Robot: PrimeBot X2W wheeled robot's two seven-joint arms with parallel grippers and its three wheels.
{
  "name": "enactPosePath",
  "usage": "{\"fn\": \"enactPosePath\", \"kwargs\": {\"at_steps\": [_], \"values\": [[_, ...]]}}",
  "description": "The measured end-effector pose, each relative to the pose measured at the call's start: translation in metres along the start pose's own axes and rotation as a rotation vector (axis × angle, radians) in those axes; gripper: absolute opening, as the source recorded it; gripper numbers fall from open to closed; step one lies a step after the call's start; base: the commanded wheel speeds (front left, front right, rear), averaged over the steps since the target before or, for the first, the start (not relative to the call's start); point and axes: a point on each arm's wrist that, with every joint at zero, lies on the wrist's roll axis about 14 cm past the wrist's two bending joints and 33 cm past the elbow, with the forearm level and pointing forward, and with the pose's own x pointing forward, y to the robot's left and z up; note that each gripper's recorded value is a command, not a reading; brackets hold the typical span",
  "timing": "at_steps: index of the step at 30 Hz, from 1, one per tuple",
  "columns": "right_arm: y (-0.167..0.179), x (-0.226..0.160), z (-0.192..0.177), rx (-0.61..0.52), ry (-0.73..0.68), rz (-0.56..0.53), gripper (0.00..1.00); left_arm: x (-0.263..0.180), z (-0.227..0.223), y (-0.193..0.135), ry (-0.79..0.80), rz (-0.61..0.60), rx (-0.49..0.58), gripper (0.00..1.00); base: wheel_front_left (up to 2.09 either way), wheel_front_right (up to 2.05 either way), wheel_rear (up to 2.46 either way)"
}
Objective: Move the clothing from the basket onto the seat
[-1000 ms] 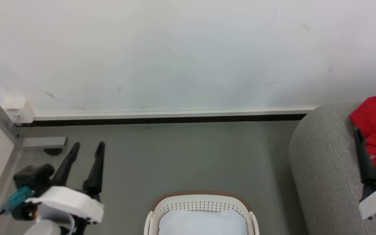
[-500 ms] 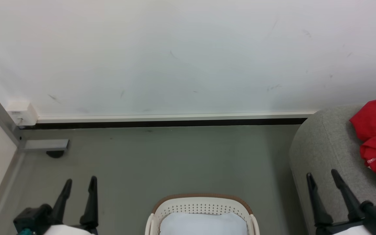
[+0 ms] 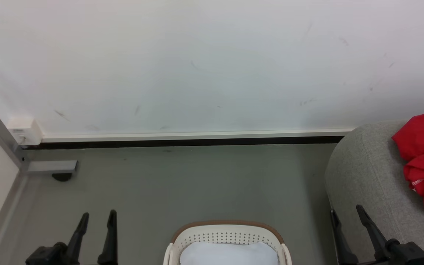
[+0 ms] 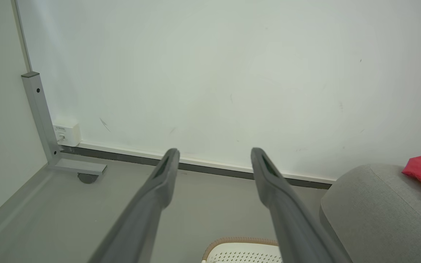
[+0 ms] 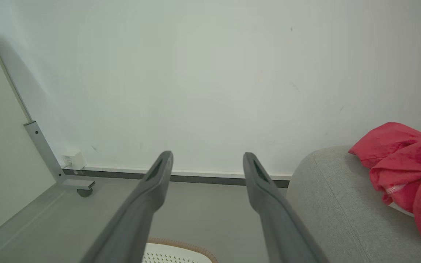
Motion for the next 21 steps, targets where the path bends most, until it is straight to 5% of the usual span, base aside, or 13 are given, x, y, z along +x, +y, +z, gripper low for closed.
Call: {"fn": "enactPosePath", "kwargs": {"at_steps": [21], "values": [[0.0030, 0.0048, 0.0021, 0.001, -0.016, 0.004, 1.00, 0.0009, -0.0044, -0.0002, -0.003, -0.004, 0.002, 1.00, 0.00, 0.00, 0.00]]}}
